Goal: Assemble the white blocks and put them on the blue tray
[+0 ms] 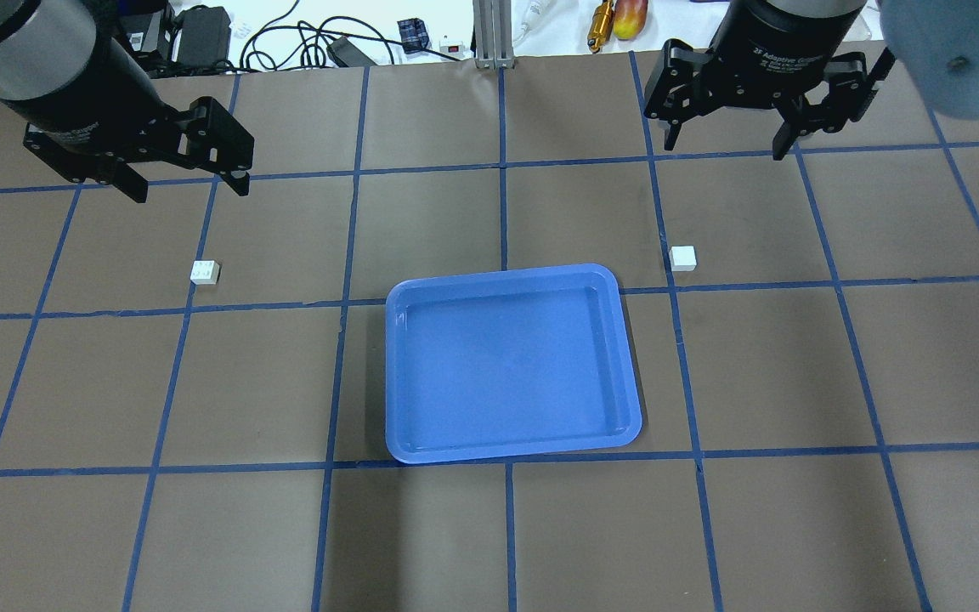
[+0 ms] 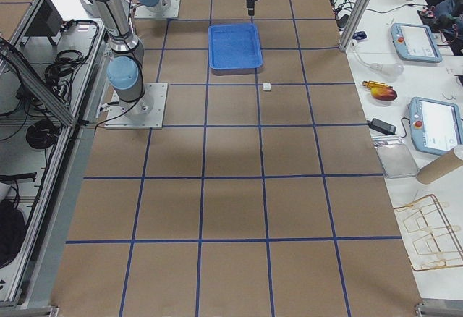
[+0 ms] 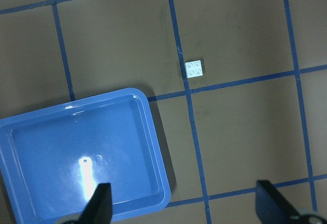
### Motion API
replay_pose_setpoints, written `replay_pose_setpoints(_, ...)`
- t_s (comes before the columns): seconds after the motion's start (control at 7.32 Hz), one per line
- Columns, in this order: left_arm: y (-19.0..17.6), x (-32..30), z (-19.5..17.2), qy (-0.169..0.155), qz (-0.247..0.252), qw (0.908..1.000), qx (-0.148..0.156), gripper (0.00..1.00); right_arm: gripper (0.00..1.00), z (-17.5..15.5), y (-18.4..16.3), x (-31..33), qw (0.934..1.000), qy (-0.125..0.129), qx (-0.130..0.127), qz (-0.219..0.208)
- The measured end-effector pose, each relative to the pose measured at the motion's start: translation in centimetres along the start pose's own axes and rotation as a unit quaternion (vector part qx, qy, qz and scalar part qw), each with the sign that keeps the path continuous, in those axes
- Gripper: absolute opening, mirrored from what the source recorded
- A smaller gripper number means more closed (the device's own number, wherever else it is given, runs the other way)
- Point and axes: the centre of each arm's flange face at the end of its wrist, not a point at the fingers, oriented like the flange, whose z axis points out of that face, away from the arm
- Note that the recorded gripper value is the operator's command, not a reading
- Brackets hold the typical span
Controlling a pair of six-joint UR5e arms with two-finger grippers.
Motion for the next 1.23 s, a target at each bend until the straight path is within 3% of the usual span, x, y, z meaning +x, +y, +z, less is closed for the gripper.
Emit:
replay_pose_setpoints(0.27,0.0,0.0,0.1,0.0,0.001,1.0,-0.003,1.0,1.0,-0.1,0.0,0.0,1.0,0.0,0.0,-0.001)
replay_pose_setpoints(0.82,-0.9,-1.8,0.8,-0.005,-0.005,0.9999,-0.01,1.0,1.0,1.2,0.2,0.1,0.9988,0.008,-0.048,0.0)
replay_pose_setpoints(1.09,-4.3,-4.9,4.4,-0.009,-0.017,0.9993,-0.032,1.0,1.0,4.3,-0.9,-1.4,0.9954,-0.035,-0.089,-0.001)
replay_pose_setpoints(1.23,-7.1,-7.1,7.3,-0.012,-0.019,0.9991,-0.036,1.0,1.0,6.0,-1.7,-2.1,0.9927,-0.053,-0.103,-0.035)
